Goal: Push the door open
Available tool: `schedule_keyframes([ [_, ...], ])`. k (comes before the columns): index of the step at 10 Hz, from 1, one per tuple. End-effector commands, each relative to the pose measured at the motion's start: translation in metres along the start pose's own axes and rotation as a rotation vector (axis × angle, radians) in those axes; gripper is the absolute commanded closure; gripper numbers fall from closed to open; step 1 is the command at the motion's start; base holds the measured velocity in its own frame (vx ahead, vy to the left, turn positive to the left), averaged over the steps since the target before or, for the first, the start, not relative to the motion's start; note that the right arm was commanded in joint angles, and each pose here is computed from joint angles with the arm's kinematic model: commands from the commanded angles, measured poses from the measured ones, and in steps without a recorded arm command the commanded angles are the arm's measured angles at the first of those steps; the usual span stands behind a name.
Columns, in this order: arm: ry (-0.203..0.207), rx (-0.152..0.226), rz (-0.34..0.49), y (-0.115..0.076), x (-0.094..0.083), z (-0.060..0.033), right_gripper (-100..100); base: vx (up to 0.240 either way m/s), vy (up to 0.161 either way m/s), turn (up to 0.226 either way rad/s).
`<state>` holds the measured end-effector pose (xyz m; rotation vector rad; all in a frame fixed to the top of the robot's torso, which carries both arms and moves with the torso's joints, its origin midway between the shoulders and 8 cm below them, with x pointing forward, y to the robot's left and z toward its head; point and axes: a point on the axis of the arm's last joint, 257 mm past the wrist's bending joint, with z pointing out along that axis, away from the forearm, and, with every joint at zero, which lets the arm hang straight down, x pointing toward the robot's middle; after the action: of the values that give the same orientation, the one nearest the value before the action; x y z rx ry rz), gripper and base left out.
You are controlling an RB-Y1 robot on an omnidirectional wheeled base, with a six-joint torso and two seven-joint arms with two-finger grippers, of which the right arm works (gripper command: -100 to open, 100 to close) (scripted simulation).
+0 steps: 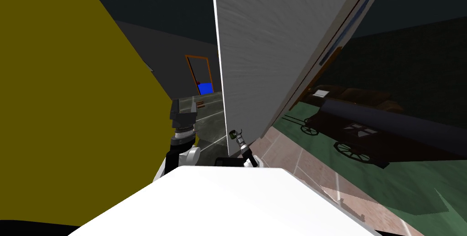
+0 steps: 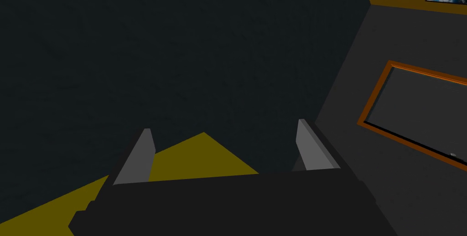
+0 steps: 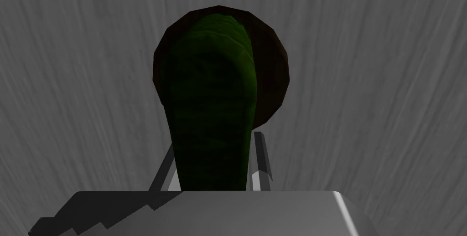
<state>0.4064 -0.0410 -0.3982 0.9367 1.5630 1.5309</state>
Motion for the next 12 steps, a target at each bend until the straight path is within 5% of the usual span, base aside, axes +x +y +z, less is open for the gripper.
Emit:
schedule_keyframes([
  [1, -0.032, -0.006, -0.010, 0.004, -0.018, 0.0020, 100, 0.148, 0.129, -0.053],
  [12, -0.174, -0.003, -0.016, 0.003, -0.076, 0.0016, 100, 0.103, 0.112, -0.044],
])
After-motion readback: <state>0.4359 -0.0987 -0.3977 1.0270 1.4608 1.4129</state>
